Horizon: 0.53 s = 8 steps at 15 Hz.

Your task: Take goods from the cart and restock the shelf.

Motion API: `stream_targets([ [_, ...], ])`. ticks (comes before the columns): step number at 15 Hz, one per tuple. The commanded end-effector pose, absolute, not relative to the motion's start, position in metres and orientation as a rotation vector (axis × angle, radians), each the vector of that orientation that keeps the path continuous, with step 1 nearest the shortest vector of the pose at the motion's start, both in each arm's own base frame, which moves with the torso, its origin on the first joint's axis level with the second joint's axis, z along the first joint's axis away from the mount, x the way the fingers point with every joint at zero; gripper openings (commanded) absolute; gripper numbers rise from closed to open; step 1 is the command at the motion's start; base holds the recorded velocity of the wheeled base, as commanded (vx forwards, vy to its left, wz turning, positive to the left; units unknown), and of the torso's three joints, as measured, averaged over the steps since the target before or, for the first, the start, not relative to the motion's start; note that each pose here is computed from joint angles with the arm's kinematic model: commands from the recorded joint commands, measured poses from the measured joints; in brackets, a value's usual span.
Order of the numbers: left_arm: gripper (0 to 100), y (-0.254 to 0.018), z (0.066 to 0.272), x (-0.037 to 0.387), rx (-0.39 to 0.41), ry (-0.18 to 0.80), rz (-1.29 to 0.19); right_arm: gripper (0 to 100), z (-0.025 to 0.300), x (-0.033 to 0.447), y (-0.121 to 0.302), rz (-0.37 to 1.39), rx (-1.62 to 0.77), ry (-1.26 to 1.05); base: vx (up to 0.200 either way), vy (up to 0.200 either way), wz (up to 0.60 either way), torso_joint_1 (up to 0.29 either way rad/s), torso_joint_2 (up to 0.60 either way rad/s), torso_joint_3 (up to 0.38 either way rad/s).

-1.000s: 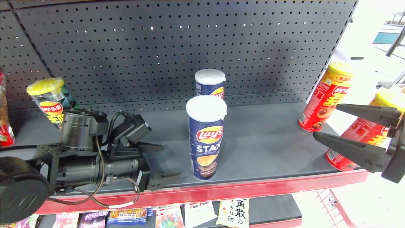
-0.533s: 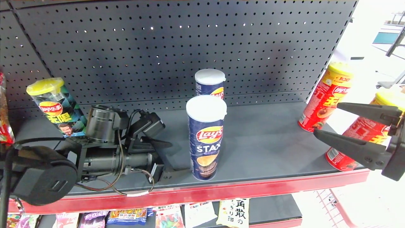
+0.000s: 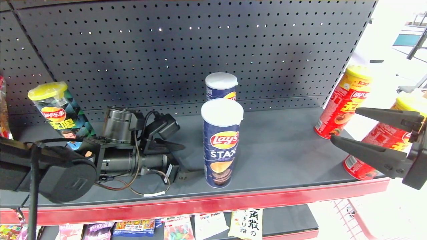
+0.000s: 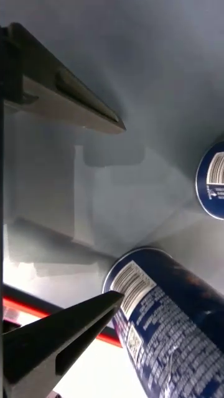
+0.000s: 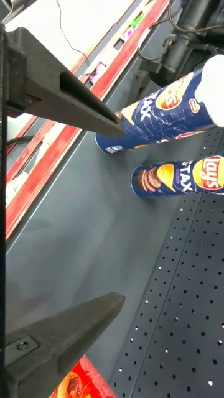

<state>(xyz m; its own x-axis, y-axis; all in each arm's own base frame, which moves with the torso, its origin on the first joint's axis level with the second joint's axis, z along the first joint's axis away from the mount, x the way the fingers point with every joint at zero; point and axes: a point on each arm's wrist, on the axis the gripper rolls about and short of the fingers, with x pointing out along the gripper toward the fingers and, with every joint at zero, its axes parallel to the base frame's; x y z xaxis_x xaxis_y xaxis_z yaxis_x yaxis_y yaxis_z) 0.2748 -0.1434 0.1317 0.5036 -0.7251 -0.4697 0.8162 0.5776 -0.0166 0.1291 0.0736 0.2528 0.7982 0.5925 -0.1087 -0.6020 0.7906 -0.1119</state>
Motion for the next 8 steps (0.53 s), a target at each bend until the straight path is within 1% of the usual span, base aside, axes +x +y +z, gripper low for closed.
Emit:
stream_targets([
  [1,100,-0.1446,0.1302,0.2762,0.219,0.463,-0.941,100,0.2521,0.1301,0.0741,0.644,-0.145,0.074,0.0,0.0,0.0,0.0,0.0,0.0],
  [8,100,-0.1534,0.1301,0.2797,0.224,0.455,-0.96,100,0.2514,0.1311,0.0747,0.644,-0.146,0.079,0.0,0.0,0.0,0.0,0.0,0.0],
])
